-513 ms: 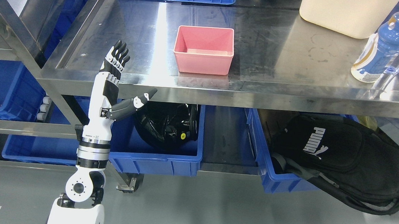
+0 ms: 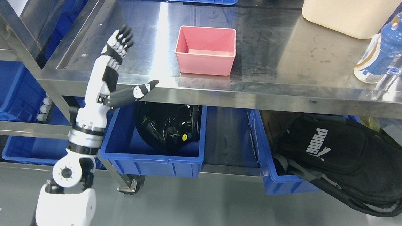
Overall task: Place storage box into left shelf container
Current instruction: 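Raise the left hand up toward the pink box on the shelf top, then reach the left hand into the pink box and hook its rim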
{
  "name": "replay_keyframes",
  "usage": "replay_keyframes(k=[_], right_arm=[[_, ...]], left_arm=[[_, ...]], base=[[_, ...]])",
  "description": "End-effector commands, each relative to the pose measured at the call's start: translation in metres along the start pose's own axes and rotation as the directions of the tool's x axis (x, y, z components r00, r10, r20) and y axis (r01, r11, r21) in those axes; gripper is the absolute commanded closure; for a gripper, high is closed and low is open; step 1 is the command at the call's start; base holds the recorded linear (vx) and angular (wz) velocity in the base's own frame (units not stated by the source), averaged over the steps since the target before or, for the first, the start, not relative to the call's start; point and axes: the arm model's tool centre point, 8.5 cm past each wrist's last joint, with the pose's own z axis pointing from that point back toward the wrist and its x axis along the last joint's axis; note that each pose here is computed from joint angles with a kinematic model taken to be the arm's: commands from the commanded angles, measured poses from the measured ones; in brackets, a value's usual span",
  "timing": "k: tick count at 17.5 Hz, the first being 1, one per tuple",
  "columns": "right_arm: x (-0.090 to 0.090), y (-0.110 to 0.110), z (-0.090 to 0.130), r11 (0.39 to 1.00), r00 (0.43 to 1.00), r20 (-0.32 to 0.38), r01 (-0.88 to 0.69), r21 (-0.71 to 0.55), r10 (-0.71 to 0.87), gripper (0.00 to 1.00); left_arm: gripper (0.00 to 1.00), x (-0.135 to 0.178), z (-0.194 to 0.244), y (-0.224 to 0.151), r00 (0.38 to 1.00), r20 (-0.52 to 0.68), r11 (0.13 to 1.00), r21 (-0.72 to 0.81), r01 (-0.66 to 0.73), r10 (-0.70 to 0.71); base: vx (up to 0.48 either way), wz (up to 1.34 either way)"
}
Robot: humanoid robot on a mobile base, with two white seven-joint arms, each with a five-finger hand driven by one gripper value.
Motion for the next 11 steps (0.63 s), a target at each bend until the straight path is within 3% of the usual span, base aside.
replay_keyframes(k=[1, 3, 5, 8, 11], right_arm=[[0.000, -0.011, -0.001, 1.000, 1.000, 0.009, 0.004, -0.018, -0.004, 0.00], [0.000, -0.011, -0.001, 1.000, 1.000, 0.009, 0.004, -0.018, -0.004, 0.00], [0.000, -0.011, -0.001, 1.000, 1.000, 0.009, 0.004, -0.018, -0.004, 0.00], [0.000, -0.011, -0.001, 1.000, 1.000, 0.009, 0.004, -0.018, -0.004, 0.00], [0.000, -0.011, -0.001, 1.000, 1.000, 0.009, 0.004, -0.018, -0.004, 0.00]], left_arm=[[0.00, 0.056, -0.054, 0.102, 0.945, -0.032, 0.919, -0.246, 0.309, -0.327], [0.00, 0.067, -0.081, 0.106, 0.886, -0.029, 0.821, -0.390, 0.417, -0.463], [0.01, 0.079, -0.110, 0.084, 0.847, 0.027, 0.719, -0.514, 0.468, -0.531], [0.01, 0.061, -0.130, 0.044, 0.795, 0.054, 0.555, -0.688, 0.468, -0.604], [0.02, 0.032, -0.136, 0.018, 0.781, 0.016, 0.489, -0.772, 0.407, -0.624]], base=[[0.000, 0.00], [0.000, 0.00], [0.000, 0.00], [0.000, 0.00], [0.000, 0.00]])
